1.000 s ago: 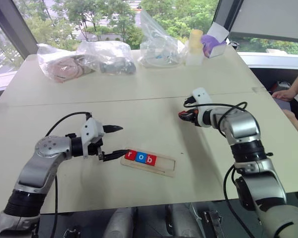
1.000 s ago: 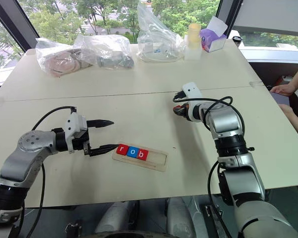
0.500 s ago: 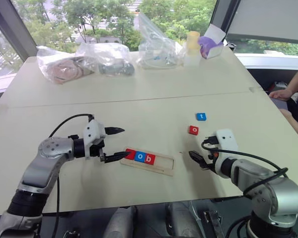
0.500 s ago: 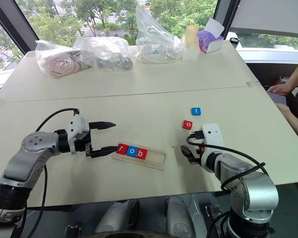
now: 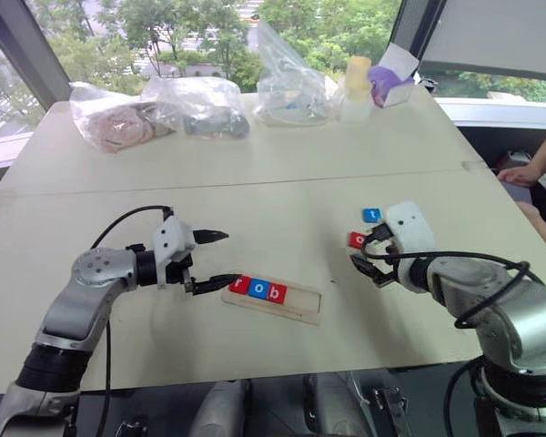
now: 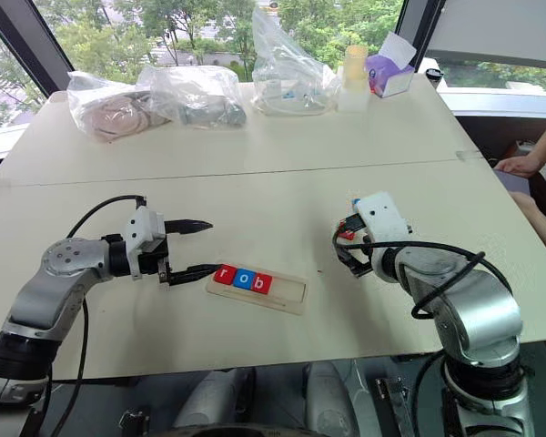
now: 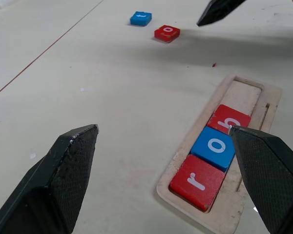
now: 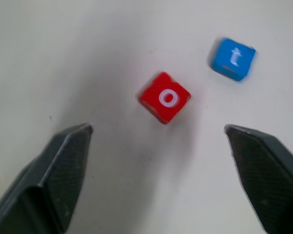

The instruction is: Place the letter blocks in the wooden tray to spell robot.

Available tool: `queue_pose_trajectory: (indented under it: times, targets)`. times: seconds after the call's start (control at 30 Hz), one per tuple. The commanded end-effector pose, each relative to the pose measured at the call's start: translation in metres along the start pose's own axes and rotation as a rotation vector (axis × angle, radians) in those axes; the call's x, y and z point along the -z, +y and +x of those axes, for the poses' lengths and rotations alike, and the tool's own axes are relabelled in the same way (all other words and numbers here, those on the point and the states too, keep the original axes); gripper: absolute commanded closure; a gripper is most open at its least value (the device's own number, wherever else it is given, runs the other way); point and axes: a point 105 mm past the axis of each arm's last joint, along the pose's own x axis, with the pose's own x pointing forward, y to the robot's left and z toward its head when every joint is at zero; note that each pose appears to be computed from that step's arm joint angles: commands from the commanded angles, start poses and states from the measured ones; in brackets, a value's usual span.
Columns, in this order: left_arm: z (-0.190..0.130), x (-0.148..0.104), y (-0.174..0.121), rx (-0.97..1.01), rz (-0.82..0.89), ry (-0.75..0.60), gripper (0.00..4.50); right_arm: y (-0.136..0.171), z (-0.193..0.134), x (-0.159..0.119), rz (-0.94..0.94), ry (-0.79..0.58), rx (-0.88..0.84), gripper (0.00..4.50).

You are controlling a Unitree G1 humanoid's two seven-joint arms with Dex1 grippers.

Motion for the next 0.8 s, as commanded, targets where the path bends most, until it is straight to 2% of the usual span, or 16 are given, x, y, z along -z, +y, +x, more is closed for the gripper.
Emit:
queue_pose_trajectory:
  times: [0.03,0.17,0.27,0.43,0.57,0.8]
  targets:
    - [0.000,-0.010,0.002,-0.007,0.041,-0.020,0.00,0.016,0.003,-0.014,-0.139,-0.120,-0.173,0.04]
    - [0.000,-0.010,0.003,-0.006,0.042,-0.020,0.00,0.002,0.011,-0.010,-0.218,-0.159,-0.258,0.04]
    - [0.001,-0.012,0.004,-0.006,0.047,-0.020,0.00,-0.019,0.023,-0.011,-0.190,-0.177,-0.327,0.04]
    - [0.000,-0.013,0.005,-0.009,0.052,-0.018,0.00,-0.038,0.039,-0.013,-0.192,-0.184,-0.402,0.04]
    - [-0.001,-0.013,0.005,-0.015,0.052,-0.017,0.00,-0.043,0.046,-0.011,-0.154,-0.169,-0.468,0.04]
    - [-0.004,-0.013,0.004,-0.036,0.052,-0.015,0.00,-0.043,0.053,0.005,-0.198,-0.127,-0.527,0.04]
